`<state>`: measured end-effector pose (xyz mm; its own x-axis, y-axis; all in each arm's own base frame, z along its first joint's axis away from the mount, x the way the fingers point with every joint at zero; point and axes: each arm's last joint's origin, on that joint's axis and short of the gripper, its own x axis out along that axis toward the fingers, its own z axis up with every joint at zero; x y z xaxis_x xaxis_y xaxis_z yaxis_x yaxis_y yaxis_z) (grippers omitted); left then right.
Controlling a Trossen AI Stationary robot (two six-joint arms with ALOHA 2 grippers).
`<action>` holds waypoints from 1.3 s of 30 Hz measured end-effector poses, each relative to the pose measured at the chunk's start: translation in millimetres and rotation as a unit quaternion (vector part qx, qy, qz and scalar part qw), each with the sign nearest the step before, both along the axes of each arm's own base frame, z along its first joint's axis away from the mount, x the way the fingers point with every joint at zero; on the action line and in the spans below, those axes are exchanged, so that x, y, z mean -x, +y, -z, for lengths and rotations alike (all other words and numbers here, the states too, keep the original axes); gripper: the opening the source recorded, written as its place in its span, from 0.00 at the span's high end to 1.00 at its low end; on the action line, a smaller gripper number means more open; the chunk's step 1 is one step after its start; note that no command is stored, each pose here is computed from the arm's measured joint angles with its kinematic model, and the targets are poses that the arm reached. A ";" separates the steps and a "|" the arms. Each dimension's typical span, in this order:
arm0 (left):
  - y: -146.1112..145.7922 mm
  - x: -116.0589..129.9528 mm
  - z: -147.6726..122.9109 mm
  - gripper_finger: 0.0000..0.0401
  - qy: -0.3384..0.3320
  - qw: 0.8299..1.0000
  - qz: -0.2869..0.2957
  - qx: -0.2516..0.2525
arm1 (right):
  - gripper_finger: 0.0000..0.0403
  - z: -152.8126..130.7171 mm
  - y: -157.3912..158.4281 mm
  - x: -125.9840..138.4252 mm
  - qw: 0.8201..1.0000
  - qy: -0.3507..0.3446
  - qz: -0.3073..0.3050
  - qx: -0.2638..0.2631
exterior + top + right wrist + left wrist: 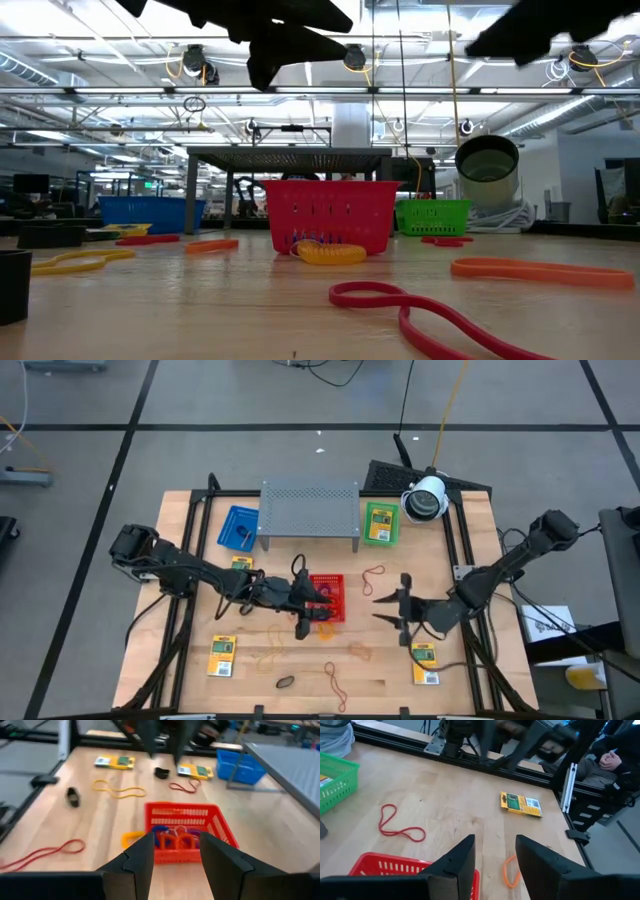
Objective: Pick & Place Office Desk Supplies
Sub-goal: Put the top right red rubber band into the blue basket
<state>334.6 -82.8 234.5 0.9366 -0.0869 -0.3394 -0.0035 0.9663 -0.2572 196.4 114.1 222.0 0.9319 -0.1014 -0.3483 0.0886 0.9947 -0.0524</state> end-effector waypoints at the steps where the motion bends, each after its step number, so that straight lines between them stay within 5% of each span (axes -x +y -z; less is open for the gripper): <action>1: 1.7 -0.4 0.0 0.63 0.000 1.000 -0.002 -0.002 | 0.64 8.1 -4.5 -0.8 1.000 -0.005 0.013 -0.007; 9: 15.1 -2.3 0.2 0.63 0.005 1.000 -0.021 -0.010 | 0.64 70.6 -43.7 15.8 0.994 -0.041 0.091 -0.052; 15: 15.2 -2.6 -0.6 0.63 0.001 1.000 -0.021 -0.009 | 0.64 90.1 -59.0 35.9 0.986 -0.087 0.111 -0.092; 39: 15.2 -2.9 -1.2 0.63 -0.002 1.000 -0.026 0.006 | 0.64 110.8 -69.6 45.2 0.990 -0.015 0.124 -0.071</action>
